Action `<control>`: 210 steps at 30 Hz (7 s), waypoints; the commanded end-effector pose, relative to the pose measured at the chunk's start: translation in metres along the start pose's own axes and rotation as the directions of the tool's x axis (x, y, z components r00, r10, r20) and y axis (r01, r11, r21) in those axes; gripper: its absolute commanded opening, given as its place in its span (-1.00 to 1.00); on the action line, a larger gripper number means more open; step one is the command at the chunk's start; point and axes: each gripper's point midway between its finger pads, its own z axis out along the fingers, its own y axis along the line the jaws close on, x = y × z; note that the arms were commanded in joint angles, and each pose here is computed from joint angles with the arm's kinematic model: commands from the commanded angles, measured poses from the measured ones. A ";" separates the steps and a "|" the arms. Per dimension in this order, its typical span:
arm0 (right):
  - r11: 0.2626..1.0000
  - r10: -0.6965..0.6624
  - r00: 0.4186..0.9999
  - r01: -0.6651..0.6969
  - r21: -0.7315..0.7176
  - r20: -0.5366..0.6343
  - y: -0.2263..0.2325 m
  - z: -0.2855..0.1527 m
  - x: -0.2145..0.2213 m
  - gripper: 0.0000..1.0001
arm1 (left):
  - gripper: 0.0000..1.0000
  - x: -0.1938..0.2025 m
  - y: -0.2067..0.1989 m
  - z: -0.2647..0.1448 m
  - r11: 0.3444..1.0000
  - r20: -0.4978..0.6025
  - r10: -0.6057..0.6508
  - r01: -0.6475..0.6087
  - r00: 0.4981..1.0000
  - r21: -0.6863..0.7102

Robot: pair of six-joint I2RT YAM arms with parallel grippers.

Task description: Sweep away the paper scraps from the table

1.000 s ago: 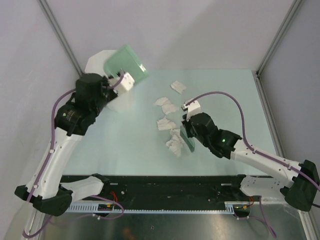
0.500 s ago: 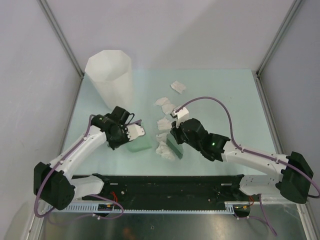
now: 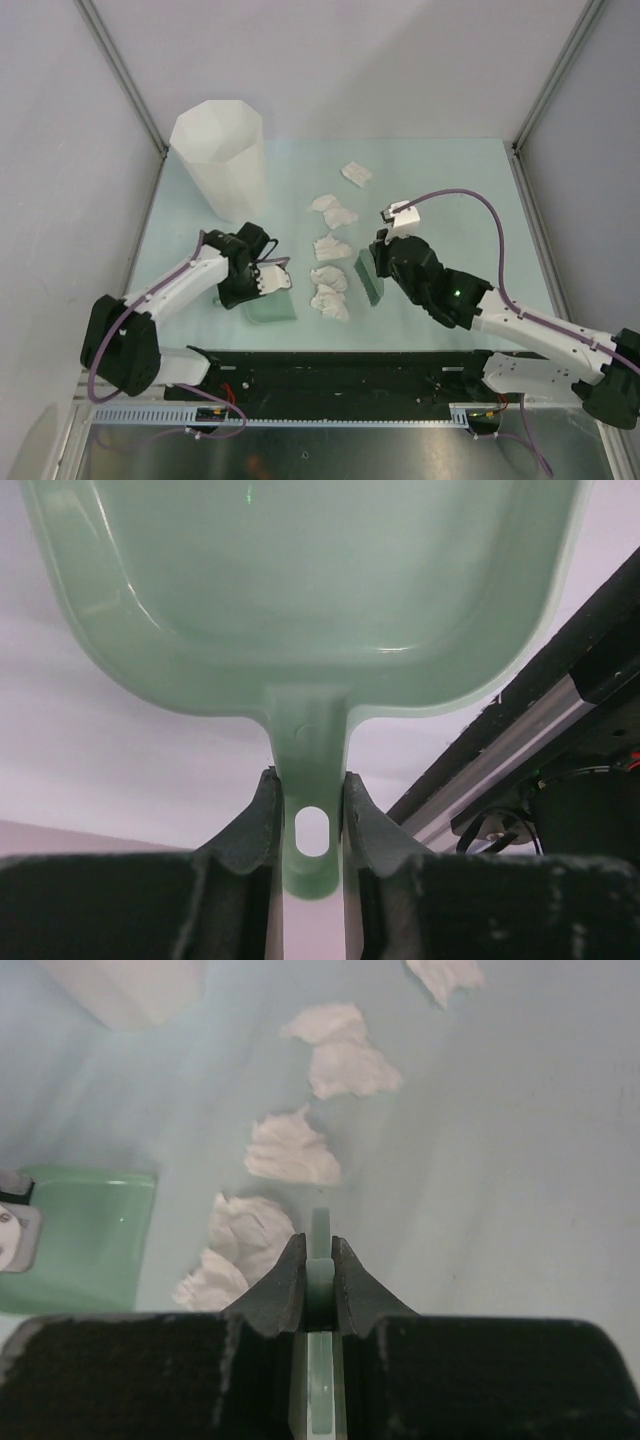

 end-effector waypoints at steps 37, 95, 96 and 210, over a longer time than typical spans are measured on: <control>0.973 0.208 0.948 -0.225 0.046 0.240 -0.030 -0.054 -0.076 -1.00 | -1.00 -0.112 -0.003 -0.064 0.995 0.567 -0.020 -0.037 0.823 0.089; 0.968 0.186 0.964 -0.212 0.132 0.188 -0.064 -0.066 -0.060 -1.00 | -1.00 0.075 0.257 -0.336 0.083 0.034 -0.506 0.088 0.862 -0.993; 0.969 0.185 0.964 -0.211 0.131 0.189 -0.064 -0.067 -0.060 -1.00 | -1.00 0.072 0.257 -0.329 0.102 -0.005 -0.496 0.052 0.868 -0.993; 0.983 0.169 0.974 -0.177 0.040 0.148 -0.009 0.002 -0.070 -1.00 | -0.99 -0.122 0.001 0.035 0.992 0.163 0.045 -0.063 0.986 0.108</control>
